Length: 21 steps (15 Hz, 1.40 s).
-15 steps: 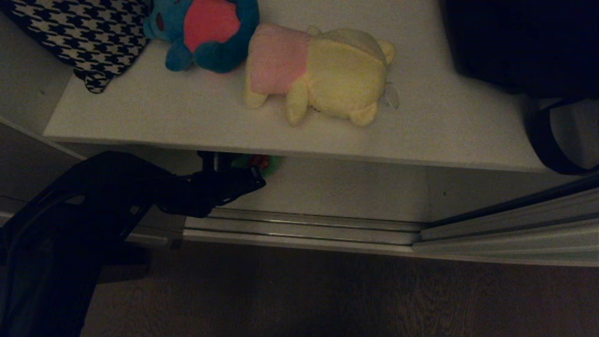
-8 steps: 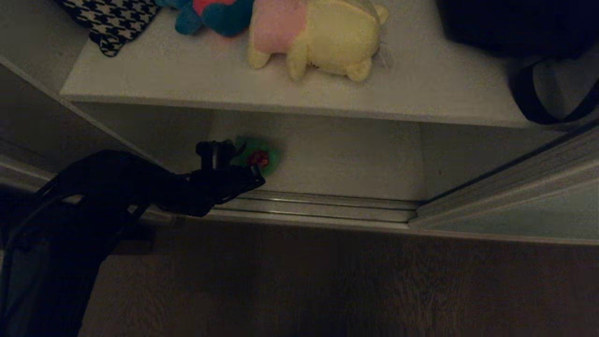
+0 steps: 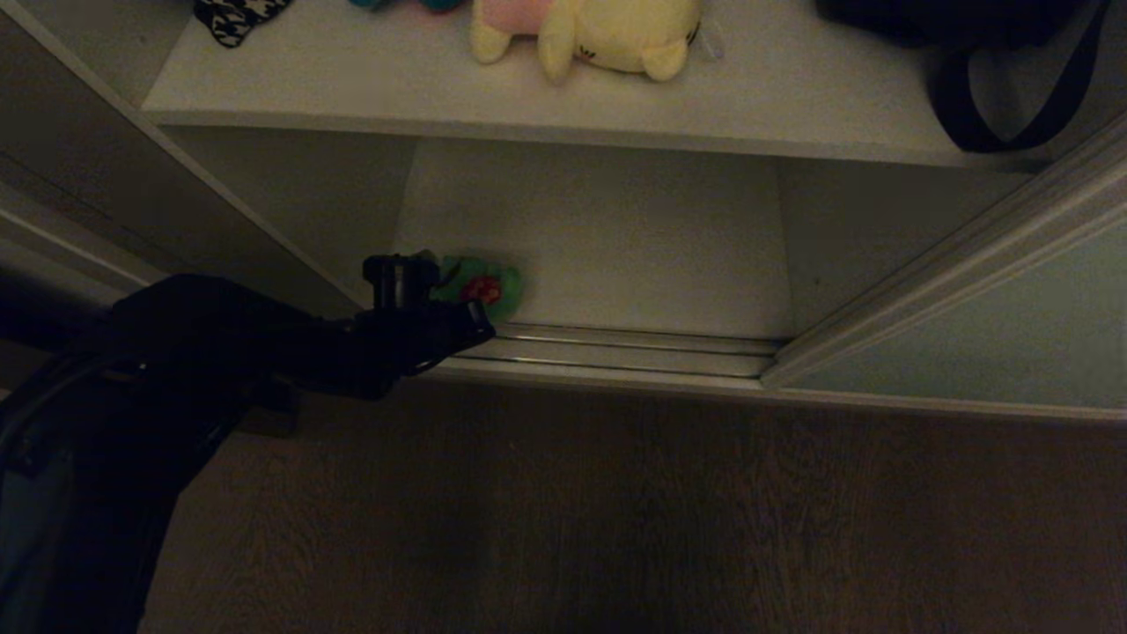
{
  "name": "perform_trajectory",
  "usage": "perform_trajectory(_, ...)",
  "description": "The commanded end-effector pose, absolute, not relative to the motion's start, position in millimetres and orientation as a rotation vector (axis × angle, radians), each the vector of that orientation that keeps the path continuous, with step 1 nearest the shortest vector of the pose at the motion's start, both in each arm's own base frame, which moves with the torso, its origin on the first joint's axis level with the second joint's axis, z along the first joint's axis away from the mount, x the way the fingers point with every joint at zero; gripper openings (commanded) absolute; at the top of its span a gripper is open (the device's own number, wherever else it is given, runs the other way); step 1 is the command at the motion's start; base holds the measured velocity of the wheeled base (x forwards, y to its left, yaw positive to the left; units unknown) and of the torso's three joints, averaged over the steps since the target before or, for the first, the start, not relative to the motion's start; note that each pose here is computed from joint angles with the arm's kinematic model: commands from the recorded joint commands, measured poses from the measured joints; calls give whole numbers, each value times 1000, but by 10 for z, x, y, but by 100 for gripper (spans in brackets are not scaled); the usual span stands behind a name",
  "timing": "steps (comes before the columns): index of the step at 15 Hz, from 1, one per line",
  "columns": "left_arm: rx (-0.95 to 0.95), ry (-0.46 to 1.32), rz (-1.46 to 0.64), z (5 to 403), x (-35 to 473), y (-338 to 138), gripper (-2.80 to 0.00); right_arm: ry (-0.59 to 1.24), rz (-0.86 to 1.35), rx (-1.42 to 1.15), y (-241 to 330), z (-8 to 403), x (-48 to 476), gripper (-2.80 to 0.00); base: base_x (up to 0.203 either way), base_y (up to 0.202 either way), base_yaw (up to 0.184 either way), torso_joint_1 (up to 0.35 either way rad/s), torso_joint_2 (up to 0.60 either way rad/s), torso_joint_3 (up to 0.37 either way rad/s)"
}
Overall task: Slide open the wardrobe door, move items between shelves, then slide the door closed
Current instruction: Place the green doll on the higher shelf
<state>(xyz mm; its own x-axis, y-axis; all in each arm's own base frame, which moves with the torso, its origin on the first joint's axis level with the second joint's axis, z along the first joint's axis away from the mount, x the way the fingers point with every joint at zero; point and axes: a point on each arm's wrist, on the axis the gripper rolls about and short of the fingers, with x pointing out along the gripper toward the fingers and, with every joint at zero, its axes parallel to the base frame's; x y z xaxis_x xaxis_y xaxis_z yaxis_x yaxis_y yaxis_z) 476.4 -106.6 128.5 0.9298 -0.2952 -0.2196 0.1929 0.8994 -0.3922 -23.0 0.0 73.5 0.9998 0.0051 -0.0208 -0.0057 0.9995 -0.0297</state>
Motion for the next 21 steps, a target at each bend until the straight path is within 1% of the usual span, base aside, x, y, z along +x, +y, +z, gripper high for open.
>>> perform_trajectory(1,-360,283,-240,1369,4655,-1040,-280,21,6,-31,0,734,-231,-280,0,0,0,0,0,0)
perform_trajectory(7,-218,412,-239,1346,4066,-911,-280,20,6,-31,0,735,-231,-280,0,0,0,0,0,0)
perform_trajectory(12,-144,404,-273,1618,3448,-779,-280,20,6,-31,0,735,-231,-280,0,0,0,0,0,0)
perform_trajectory(15,-110,361,-309,1826,3049,-700,-280,20,6,-31,0,735,-231,-280,0,0,0,0,0,0)
perform_trajectory(21,-72,372,-320,1824,2270,-537,-280,18,6,-31,0,735,-232,-280,0,0,0,0,0,13)
